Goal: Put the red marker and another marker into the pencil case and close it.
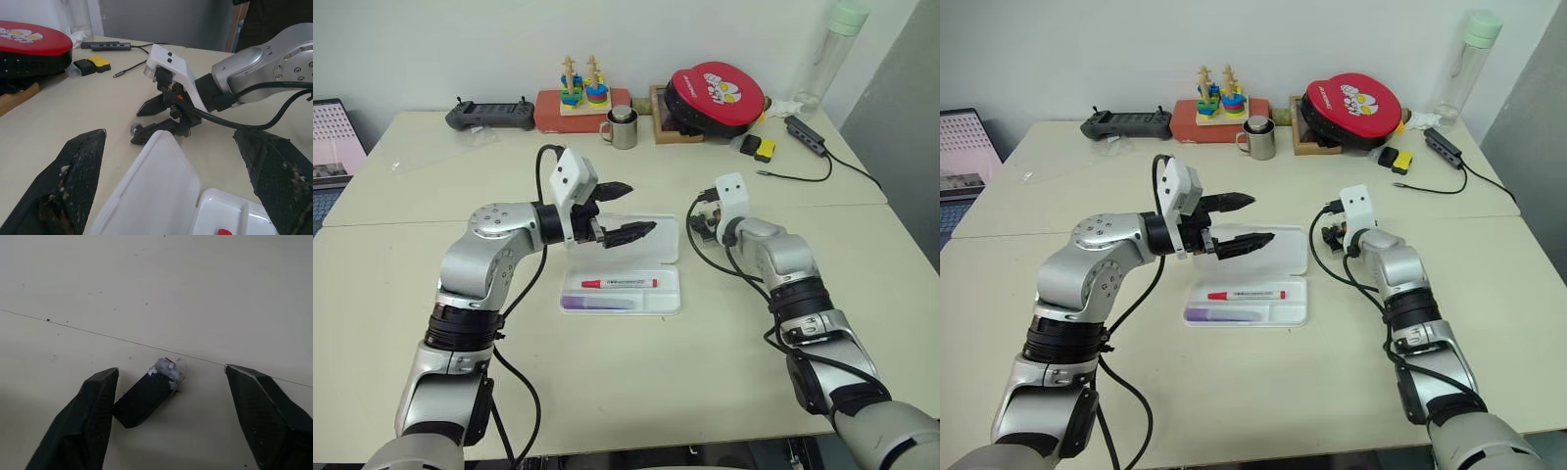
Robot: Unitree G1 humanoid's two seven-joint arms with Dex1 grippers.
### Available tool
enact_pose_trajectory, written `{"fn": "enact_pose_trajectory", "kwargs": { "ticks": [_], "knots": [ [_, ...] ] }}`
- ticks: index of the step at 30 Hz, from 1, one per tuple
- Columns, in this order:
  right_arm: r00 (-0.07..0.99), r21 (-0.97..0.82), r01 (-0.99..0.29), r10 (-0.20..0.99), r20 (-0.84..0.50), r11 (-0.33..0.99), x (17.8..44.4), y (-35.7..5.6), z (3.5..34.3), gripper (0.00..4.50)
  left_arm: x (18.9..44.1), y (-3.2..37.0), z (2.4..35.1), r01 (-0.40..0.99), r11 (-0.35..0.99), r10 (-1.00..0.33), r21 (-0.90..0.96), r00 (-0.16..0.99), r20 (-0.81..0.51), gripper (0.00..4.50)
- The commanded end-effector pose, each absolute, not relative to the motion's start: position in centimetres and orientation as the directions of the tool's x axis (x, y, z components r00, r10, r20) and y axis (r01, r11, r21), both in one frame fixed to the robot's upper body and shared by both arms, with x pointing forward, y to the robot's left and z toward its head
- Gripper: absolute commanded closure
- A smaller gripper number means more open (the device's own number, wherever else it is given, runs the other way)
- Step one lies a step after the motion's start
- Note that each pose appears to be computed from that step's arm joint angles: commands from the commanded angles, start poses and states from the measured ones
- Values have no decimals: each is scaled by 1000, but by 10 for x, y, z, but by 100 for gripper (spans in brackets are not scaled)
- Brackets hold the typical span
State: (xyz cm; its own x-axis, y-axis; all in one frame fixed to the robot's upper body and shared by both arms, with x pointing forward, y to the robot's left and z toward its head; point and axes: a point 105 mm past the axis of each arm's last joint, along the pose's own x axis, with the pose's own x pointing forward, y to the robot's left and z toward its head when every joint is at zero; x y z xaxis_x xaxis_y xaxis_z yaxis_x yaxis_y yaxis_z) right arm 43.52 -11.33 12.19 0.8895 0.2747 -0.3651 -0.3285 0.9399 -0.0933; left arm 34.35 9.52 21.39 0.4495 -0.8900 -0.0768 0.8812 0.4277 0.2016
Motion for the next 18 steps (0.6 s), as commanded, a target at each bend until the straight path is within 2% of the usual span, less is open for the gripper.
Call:
{"fn": "enact_pose_trajectory", "kwargs": {
  "ticks": [1,5,7,10,18],
  "knots": [
    [900,-122,-310,250,-357,943,438,-120,126,180,340,89,231,873,412,-899,261,436,-36,0],
    [901,-116,-303,245,-359,946,438,-123,126,295,340,89,230,873,411,-899,261,435,-41,0],
    [901,-118,-303,244,-359,946,438,-124,127,330,340,90,230,873,411,-899,262,436,-43,0],
    [905,-121,-299,240,-351,947,439,-127,129,407,341,91,228,872,412,-897,265,439,-48,0],
    [900,-142,-418,388,-198,897,431,-134,176,414,331,110,220,887,373,-904,271,414,-111,0]
  ]
}}
